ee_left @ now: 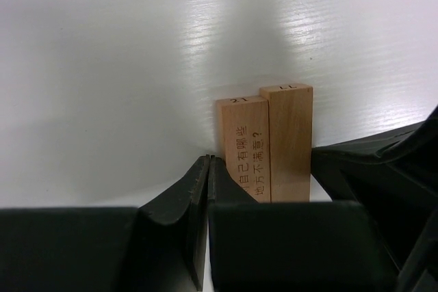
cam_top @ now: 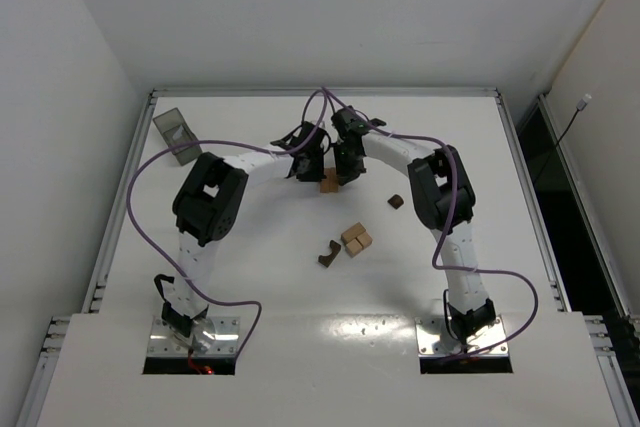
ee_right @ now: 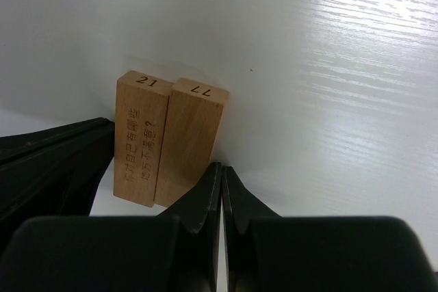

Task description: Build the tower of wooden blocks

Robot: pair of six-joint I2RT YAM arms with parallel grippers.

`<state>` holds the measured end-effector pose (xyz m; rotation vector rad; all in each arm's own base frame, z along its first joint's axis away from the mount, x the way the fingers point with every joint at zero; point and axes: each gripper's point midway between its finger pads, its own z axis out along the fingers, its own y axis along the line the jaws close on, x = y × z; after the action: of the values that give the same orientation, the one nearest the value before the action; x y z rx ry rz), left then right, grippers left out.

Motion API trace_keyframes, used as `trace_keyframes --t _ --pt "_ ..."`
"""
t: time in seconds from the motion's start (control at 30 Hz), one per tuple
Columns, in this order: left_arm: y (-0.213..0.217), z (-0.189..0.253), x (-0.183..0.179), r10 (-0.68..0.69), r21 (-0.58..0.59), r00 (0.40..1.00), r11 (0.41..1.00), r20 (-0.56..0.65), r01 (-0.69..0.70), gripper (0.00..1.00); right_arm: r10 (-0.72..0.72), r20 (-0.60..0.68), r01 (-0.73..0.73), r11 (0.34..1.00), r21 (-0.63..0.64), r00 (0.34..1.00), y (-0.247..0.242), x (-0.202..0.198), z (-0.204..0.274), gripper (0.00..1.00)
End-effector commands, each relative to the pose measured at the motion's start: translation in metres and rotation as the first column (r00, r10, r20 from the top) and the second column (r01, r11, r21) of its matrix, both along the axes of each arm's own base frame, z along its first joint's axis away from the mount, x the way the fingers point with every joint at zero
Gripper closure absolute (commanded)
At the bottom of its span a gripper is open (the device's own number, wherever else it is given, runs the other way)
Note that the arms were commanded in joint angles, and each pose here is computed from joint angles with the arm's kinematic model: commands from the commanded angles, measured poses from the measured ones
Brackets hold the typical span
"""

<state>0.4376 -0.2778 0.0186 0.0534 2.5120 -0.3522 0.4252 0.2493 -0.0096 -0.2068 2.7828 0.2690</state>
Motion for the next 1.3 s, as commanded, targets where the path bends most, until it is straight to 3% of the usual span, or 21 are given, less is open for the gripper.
trace_keyframes --t 0.0,0.33,0.5,0.7,0.8,0.87,0.9,0.93,1.03,1.07,1.13,1.17,1.2,1.23,1.27 --pt "-0.012 0.024 0.011 0.042 -0.020 0.996 0.999 0.081 -0.040 1.00 0.007 0.055 -0.008 1.000 0.023 0.998 0.015 0.009 0.016 1.00" --pt "0.029 0.046 0.011 0.187 0.069 0.967 0.977 0.175 -0.202 1.00 -0.121 0.145 0.138 0.984 -0.114 0.982 -0.044 0.010 0.044 1.00" --pt "0.049 0.067 0.002 0.203 0.061 0.956 0.974 0.209 -0.220 1.00 -0.058 0.190 0.084 0.987 -0.134 0.980 -0.055 -0.002 0.069 1.00" --pt "0.067 0.123 -0.021 0.080 0.022 0.955 0.996 0.285 -0.090 1.00 0.086 0.366 -0.030 0.987 -0.155 0.927 -0.073 -0.015 0.148 1.00" --pt "0.061 0.131 -0.053 -0.107 0.014 0.959 0.994 0.262 0.107 0.98 0.225 0.380 -0.168 0.970 -0.176 0.897 -0.078 -0.041 0.162 1.00" --pt "0.067 0.153 -0.072 -0.223 0.024 0.929 0.974 0.294 0.226 0.90 0.362 0.413 -0.322 0.932 -0.164 0.836 -0.078 -0.070 0.178 1.00" --pt "0.050 0.154 -0.094 -0.347 -0.034 0.893 0.928 0.287 0.371 0.76 0.423 0.430 -0.390 0.905 -0.167 0.797 -0.077 -0.080 0.184 0.98" --pt "0.056 0.148 -0.108 -0.402 -0.016 0.883 0.908 0.244 0.418 0.72 0.530 0.445 -0.488 0.846 -0.215 0.722 -0.082 -0.100 0.191 0.94" --pt "0.052 0.152 -0.137 -0.483 -0.064 0.850 0.861 0.212 0.505 0.55 0.703 0.410 -0.715 0.681 -0.155 0.581 -0.075 -0.154 0.183 0.66" --pt "0.056 0.152 -0.139 -0.486 -0.067 0.847 0.858 0.213 0.509 0.50 0.779 0.428 -0.808 0.566 -0.164 0.458 -0.068 -0.172 0.187 0.53" --pt "0.066 0.156 -0.139 -0.472 -0.040 0.852 0.870 0.227 0.492 0.36 0.816 0.355 -0.849 0.518 -0.098 0.457 -0.072 -0.199 0.171 0.42" --pt "0.074 0.156 -0.137 -0.430 -0.038 0.875 0.893 0.222 0.449 0.30 0.815 0.330 -0.847 0.526 -0.074 0.477 -0.074 -0.203 0.166 0.38" --pt "0.078 0.160 -0.135 -0.373 -0.050 0.901 0.918 0.223 0.392 0.23 0.776 0.270 -0.806 0.592 0.002 0.570 -0.076 -0.207 0.156 0.35" --pt "0.091 0.155 -0.130 -0.304 -0.014 0.926 0.949 0.224 0.315 0.04 0.757 0.232 -0.784 0.618 0.050 0.611 -0.078 -0.212 0.150 0.33" --pt "0.097 0.159 -0.128 -0.255 -0.009 0.936 0.964 0.243 0.265 0.00 0.737 0.193 -0.760 0.641 0.108 0.648 -0.079 -0.221 0.144 0.31"
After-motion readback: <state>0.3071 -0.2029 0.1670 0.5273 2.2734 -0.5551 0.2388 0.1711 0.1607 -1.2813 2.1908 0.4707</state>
